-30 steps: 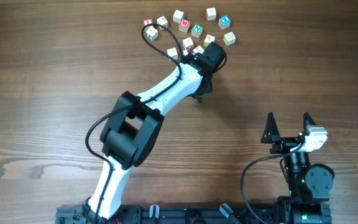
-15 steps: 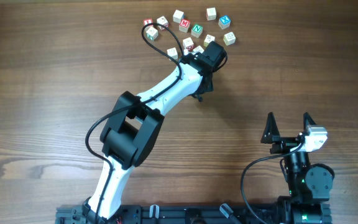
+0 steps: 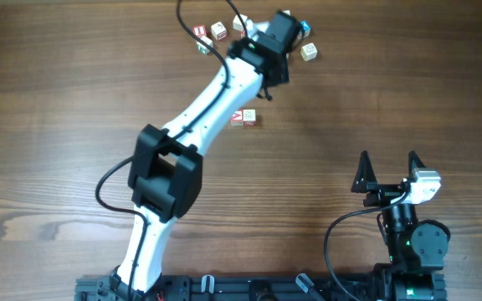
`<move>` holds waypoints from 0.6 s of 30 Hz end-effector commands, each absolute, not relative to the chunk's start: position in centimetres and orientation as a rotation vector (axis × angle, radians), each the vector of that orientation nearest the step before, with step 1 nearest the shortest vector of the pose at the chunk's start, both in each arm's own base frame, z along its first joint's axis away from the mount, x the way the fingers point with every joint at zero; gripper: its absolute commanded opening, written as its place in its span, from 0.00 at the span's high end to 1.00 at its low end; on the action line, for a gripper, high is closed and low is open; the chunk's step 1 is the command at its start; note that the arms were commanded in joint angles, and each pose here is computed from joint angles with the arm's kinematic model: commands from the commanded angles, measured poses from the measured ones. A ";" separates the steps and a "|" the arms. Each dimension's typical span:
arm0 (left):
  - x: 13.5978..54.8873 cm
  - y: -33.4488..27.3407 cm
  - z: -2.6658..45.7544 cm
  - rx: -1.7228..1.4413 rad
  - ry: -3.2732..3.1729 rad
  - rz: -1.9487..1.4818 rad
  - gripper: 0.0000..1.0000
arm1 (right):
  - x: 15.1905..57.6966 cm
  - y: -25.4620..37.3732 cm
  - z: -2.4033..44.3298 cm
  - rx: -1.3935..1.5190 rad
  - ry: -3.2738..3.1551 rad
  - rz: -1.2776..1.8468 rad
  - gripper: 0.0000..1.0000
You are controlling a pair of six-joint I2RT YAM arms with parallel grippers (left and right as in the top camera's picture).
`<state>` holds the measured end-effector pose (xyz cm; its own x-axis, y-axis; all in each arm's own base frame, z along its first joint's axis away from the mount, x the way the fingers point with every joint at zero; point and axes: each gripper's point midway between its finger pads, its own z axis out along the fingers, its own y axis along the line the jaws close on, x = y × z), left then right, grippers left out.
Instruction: Form a horizontal line
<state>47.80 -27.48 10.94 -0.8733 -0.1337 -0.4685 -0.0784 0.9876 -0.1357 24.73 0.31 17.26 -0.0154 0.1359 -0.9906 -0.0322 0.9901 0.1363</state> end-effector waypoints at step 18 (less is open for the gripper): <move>48.6 -12.9 9.8 -0.447 2.788 0.104 0.56 | 24.7 0.2 17.3 0.079 1.581 0.128 0.00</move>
